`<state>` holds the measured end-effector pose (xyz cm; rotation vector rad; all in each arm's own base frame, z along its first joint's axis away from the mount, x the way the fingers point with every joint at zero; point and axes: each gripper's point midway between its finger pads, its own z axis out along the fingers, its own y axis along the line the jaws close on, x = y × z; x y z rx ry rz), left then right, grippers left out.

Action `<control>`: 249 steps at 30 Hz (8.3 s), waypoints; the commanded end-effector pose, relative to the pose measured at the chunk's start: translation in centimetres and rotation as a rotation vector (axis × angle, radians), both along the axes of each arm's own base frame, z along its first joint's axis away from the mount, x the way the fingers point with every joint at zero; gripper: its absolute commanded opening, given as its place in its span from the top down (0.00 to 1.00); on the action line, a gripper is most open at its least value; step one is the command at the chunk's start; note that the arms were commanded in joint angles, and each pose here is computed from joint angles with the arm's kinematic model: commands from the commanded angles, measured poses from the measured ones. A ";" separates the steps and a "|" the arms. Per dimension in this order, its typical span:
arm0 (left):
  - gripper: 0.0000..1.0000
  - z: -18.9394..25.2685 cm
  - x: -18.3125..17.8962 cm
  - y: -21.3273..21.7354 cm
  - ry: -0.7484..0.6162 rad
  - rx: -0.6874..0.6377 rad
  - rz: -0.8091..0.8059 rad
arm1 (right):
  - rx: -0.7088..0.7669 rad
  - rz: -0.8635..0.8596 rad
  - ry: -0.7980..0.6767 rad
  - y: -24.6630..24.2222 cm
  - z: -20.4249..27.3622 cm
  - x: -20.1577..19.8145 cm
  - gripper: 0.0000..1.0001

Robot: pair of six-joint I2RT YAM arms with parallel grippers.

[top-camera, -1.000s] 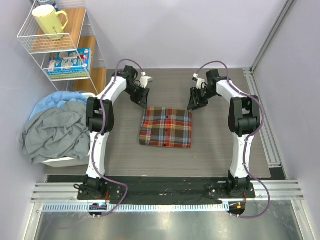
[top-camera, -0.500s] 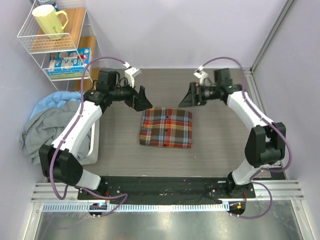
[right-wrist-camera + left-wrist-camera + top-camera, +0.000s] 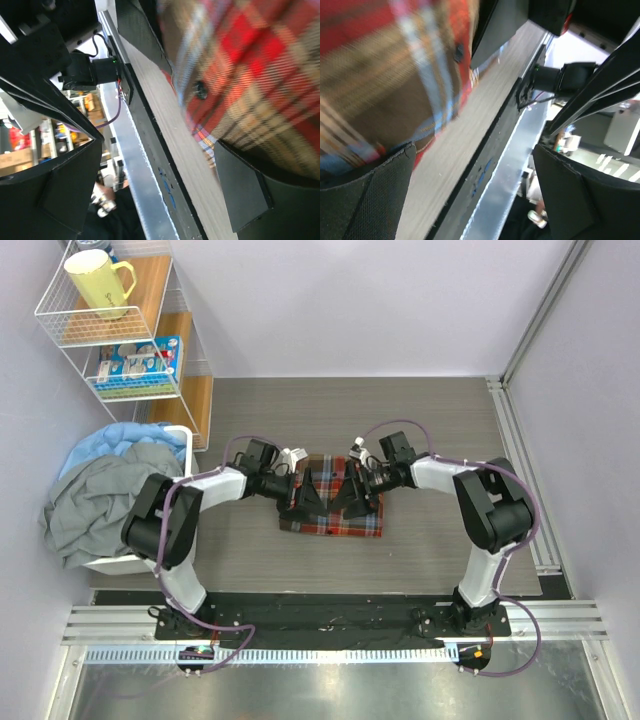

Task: Fold and stack the long sleeve shirts
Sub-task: Fold the shirt

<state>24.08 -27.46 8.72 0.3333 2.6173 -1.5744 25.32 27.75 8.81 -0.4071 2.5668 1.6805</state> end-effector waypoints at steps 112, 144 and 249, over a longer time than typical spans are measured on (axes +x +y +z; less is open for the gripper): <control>0.49 -10.0 6.9 -2.0 0.029 0.163 0.571 | -0.555 0.610 -0.702 -9.7 -6.5 8.7 0.18; 1.00 20.4 26.9 12.7 -1.221 1.375 -0.067 | -0.348 -0.203 -0.307 -18.3 1.9 12.2 0.11; 0.43 -1.5 19.3 7.3 -0.591 0.634 -0.012 | -0.505 -0.017 -0.888 -10.6 8.8 25.7 0.49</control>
